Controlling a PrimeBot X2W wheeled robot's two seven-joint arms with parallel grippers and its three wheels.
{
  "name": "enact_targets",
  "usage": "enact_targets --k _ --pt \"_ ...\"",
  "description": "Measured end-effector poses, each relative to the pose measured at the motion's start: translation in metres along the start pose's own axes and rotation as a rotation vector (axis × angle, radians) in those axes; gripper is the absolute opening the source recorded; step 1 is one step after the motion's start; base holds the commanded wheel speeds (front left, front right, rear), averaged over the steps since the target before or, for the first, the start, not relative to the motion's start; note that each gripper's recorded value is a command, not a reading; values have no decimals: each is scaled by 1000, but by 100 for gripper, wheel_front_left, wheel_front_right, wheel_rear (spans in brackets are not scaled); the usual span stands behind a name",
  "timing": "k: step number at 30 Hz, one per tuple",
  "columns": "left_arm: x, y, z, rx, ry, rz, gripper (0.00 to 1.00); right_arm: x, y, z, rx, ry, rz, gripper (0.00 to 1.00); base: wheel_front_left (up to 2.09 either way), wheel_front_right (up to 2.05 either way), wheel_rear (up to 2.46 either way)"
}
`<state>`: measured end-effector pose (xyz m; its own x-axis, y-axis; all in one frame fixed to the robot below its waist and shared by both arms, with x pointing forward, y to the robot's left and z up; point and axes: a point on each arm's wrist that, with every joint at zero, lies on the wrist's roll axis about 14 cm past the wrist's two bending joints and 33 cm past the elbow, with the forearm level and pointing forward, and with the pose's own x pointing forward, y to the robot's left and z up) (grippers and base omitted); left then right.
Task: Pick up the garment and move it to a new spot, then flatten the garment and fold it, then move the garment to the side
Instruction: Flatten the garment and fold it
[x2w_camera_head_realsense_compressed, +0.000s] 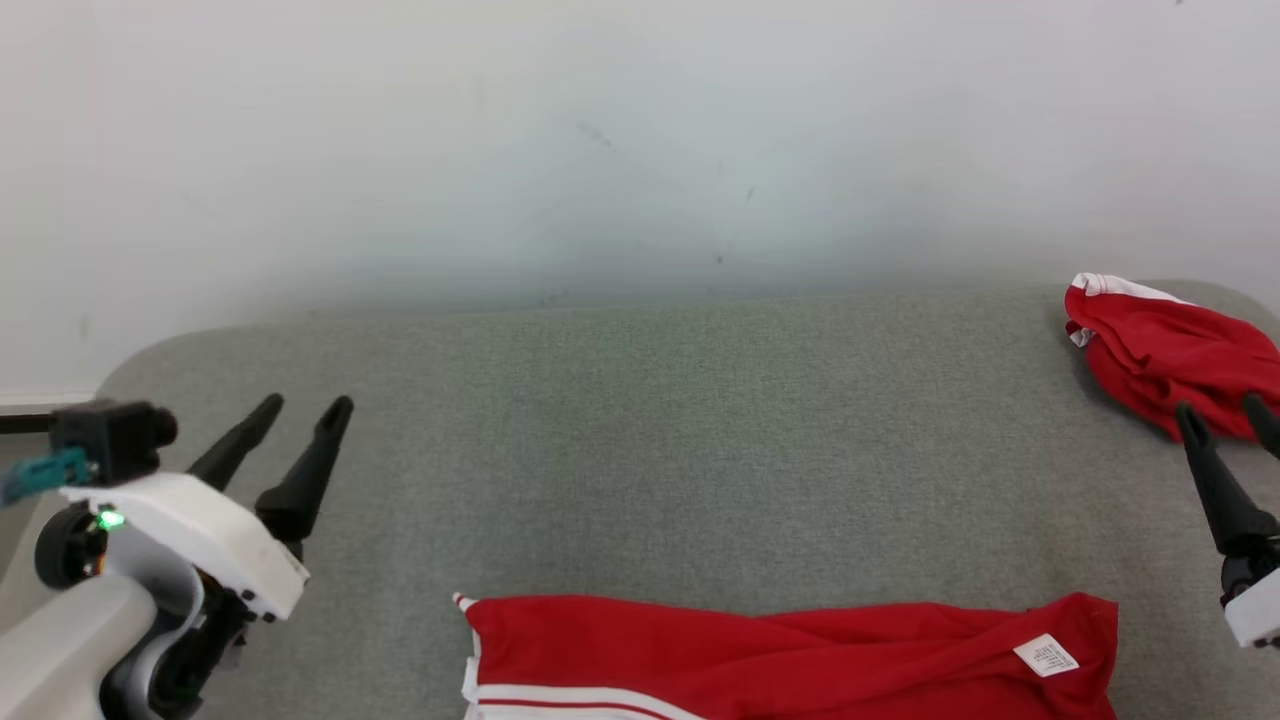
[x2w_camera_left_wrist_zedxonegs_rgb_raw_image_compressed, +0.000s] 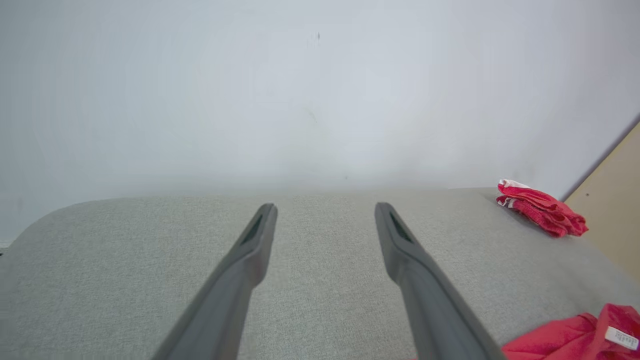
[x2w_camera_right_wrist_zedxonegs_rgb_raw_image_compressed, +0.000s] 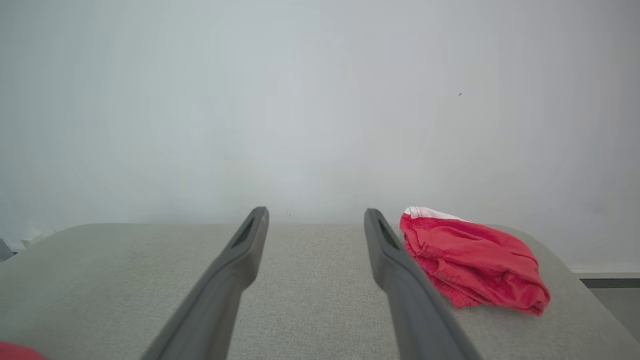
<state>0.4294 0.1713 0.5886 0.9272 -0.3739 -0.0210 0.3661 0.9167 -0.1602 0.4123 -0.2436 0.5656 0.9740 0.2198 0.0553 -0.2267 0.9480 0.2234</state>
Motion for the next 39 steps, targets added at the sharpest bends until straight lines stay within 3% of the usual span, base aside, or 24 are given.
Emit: enact_targets --k 11,19,31,39 --pt "-31 -2 9 -3 -221 178 100 -35 9 -36 84 -85 -120 100 0 0 0" --pt "-65 -5 -29 -7 -238 299 100 -63 15 -54 98 -104 -206 100 0 0 0" --pt "-70 -16 -68 -73 -204 305 100 -73 8 -108 117 87 -265 100 0 0 0" --pt "-64 -16 -71 -69 -208 290 100 -70 6 -157 166 362 -273 100 0 0 0"
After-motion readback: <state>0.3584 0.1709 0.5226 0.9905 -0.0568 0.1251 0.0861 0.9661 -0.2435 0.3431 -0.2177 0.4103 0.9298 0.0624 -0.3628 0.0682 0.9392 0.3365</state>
